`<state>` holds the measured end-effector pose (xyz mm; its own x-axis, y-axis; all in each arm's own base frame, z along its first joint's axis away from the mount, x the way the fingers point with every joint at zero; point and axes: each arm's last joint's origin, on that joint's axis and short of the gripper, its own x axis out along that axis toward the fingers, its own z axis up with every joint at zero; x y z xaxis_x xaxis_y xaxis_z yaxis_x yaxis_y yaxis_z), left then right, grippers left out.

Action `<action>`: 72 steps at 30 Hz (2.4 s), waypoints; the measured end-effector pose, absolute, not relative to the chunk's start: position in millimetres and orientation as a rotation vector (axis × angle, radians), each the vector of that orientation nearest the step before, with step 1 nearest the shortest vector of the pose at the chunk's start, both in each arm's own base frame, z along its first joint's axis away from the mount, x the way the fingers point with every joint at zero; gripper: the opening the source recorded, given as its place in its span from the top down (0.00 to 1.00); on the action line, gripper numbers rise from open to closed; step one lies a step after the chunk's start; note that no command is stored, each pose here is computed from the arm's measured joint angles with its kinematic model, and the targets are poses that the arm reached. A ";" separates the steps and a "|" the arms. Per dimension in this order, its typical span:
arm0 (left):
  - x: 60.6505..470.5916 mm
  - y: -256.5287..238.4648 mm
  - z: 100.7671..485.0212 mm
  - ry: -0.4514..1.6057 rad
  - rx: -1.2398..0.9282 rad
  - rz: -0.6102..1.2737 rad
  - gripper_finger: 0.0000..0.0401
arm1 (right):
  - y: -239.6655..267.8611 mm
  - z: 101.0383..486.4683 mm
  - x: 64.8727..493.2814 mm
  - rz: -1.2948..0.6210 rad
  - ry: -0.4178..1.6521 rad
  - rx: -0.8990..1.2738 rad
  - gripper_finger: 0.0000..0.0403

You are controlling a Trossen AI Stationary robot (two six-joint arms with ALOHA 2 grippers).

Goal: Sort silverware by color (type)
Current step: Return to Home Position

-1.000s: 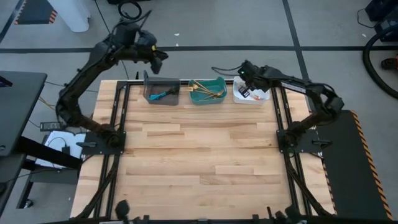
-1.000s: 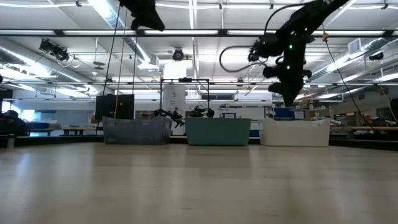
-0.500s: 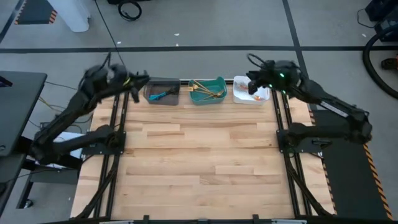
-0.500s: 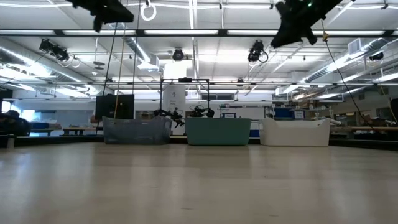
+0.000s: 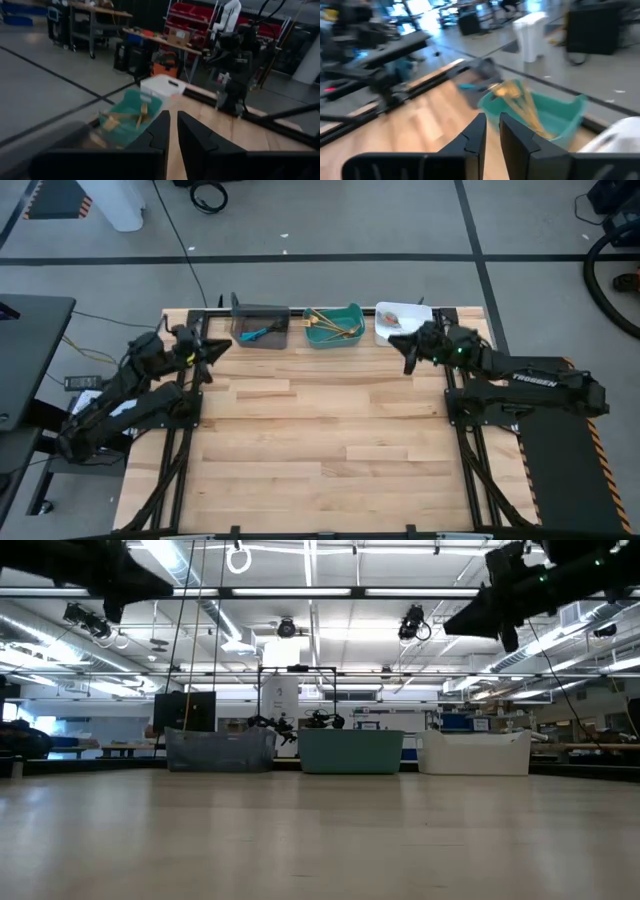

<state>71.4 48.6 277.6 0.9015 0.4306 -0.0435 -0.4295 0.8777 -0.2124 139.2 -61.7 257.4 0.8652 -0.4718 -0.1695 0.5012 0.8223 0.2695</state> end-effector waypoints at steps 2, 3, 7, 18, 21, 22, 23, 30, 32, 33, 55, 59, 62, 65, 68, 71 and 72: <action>72.9 47.6 263.9 0.010 -0.245 0.430 0.91 | -57.5 244.7 139.5 -0.460 0.085 0.325 0.85; 73.6 47.0 257.8 0.019 -0.249 0.420 0.93 | -55.6 238.9 139.6 -0.436 0.078 0.325 0.86; 78.8 45.8 230.0 0.070 -0.262 0.379 0.97 | -49.6 216.4 139.8 -0.378 0.081 0.314 0.86; 94.0 46.5 180.2 0.048 -0.266 0.300 0.97 | -42.2 181.2 136.2 -0.333 0.069 0.302 0.87; 95.2 45.6 170.5 0.075 -0.296 0.292 0.97 | -40.7 173.6 134.7 -0.300 0.078 0.312 0.87; 95.5 45.4 168.5 0.078 -0.303 0.289 0.97 | -40.2 170.7 134.1 -0.289 0.081 0.314 0.87; 95.6 45.4 167.0 0.081 -0.316 0.290 0.97 | -39.8 167.9 133.4 -0.284 0.081 0.315 0.87; 95.5 45.4 161.3 0.102 -0.367 0.300 0.97 | -38.1 152.5 129.1 -0.279 0.104 0.355 0.87; 95.5 45.4 161.2 0.101 -0.398 0.303 0.97 | -37.4 149.2 128.4 -0.266 0.121 0.371 0.87; 95.5 45.4 161.2 0.100 -0.413 0.304 0.97 | -37.1 148.5 128.4 -0.256 0.130 0.374 0.87; 95.4 46.1 161.8 0.082 -0.430 0.326 0.97 | -34.1 155.4 125.0 -0.233 0.067 0.443 0.87; 94.8 45.0 163.5 0.064 -0.422 0.317 0.97 | -31.1 168.9 118.0 -0.198 -0.056 0.420 0.87; 94.4 41.5 166.1 0.041 -0.412 0.284 0.97 | -29.0 177.2 112.5 -0.176 -0.136 0.406 0.87; 93.8 37.2 169.0 0.014 -0.399 0.243 0.97 | -27.4 184.1 107.7 -0.158 -0.206 0.393 0.87; 93.2 34.5 170.9 -0.002 -0.391 0.217 0.97 | -26.3 188.8 103.8 -0.146 -0.258 0.384 0.87; 92.1 33.2 172.6 -0.021 -0.386 0.204 0.97 | -25.0 193.6 98.9 -0.134 -0.313 0.373 0.87; 91.7 32.9 173.1 -0.027 -0.383 0.202 0.97 | -24.5 195.4 97.1 -0.129 -0.333 0.369 0.87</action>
<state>91.7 32.9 173.1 0.9796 0.2008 -0.0114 -0.1904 0.9077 -0.3739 97.1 -24.5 195.4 0.9375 -0.1834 0.2956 0.0631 0.9253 0.3740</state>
